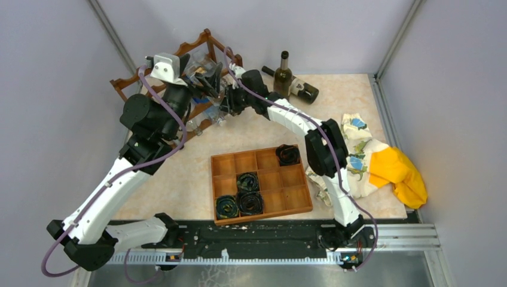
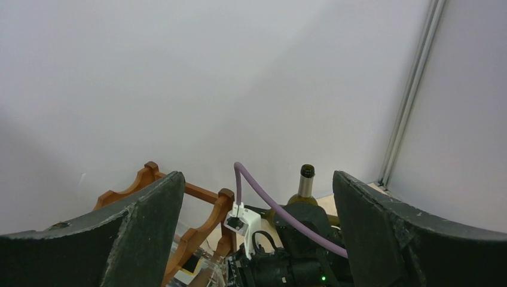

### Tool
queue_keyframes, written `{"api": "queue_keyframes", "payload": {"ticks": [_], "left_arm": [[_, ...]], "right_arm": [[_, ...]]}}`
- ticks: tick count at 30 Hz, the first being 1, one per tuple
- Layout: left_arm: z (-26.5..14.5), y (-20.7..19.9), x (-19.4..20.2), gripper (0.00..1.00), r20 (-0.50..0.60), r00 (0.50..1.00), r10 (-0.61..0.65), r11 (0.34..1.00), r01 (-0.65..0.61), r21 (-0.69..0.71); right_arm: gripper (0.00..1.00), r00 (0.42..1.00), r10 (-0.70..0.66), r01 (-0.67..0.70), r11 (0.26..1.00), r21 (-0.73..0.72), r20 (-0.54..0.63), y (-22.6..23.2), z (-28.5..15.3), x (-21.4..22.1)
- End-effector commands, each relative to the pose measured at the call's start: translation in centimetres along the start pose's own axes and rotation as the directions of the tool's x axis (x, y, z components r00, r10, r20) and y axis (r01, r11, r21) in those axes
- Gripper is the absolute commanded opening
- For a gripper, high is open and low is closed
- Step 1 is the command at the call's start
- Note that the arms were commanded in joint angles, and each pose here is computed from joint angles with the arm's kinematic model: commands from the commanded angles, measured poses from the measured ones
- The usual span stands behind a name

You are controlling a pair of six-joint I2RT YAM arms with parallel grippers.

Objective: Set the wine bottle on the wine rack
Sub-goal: Place the wine bottle in the wine rack.

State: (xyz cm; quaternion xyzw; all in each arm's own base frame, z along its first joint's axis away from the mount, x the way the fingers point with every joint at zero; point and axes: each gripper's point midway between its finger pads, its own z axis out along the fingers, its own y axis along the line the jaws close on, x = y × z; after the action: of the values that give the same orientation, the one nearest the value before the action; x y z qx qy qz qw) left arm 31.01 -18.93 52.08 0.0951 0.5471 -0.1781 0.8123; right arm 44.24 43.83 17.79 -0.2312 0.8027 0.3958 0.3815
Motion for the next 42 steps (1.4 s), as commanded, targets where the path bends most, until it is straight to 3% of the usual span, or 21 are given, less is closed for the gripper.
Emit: {"api": "queue_keyframes", "payload": {"ticks": [1, 42], "left_arm": [[0.0, 1.0, -2.0, 0.99, 0.036, 0.999, 0.016, 0.999, -0.015, -0.041], [0.2, 2.3, -4.0, 0.99, 0.033, 0.981, 0.191, 0.979, -0.188, -0.077]], "right_arm": [[0.0, 0.96, -0.126, 0.146, 0.987, -0.063, 0.251, 4.8, -1.6, -9.4], [0.0, 0.91, -0.232, 0.229, 0.972, 0.052, 0.344, 5.7, 2.7, -11.6]]}}
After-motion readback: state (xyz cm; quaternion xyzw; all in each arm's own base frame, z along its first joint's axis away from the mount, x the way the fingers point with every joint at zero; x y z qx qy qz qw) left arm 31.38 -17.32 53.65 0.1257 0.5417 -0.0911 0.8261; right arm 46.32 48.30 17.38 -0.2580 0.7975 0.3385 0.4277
